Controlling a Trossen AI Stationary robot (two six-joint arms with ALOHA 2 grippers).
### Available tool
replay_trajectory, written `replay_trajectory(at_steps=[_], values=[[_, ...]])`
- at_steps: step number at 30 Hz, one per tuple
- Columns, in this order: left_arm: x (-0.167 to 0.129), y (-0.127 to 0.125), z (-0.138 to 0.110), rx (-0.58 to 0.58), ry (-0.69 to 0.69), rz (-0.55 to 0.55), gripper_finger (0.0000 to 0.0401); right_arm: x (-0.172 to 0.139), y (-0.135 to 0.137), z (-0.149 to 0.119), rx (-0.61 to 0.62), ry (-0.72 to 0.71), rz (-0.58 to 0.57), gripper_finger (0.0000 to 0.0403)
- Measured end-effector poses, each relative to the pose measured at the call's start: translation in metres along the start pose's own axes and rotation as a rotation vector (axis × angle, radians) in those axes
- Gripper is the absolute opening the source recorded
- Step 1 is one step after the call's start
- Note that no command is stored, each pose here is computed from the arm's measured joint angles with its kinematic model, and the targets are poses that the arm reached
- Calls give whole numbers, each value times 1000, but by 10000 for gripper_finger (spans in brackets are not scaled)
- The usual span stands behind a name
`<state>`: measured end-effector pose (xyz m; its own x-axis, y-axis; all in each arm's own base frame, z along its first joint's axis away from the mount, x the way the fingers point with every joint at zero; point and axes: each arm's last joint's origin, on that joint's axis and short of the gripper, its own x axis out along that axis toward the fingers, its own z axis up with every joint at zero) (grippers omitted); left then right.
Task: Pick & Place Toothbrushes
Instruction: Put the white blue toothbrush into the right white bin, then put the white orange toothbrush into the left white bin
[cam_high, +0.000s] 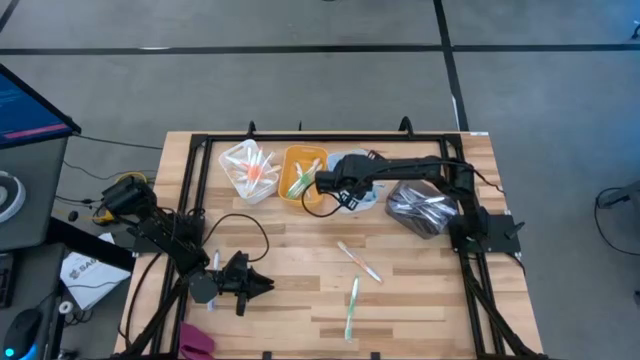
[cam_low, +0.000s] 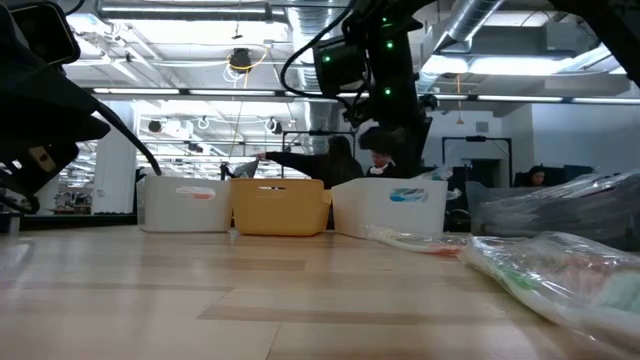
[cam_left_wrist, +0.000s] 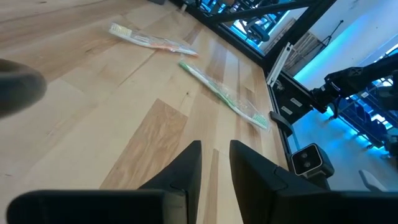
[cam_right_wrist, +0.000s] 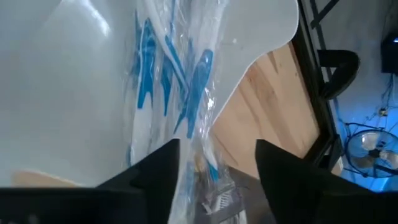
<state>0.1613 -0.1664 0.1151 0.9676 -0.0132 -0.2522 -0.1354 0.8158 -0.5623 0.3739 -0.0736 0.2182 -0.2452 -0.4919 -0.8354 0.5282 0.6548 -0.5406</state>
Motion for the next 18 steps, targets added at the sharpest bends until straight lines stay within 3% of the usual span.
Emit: replay_trajectory(at_steps=[7,12,18], values=[[0,0,0,18,0,1,77,-30,4,-4,-10,-57,-7,247],[0,0,0,28,0,1,77,-73,9,-11,-39,-160,8,249],[-1,0,-1,32,0,-1,77,-134,26,-37,-73,-331,118,249]])
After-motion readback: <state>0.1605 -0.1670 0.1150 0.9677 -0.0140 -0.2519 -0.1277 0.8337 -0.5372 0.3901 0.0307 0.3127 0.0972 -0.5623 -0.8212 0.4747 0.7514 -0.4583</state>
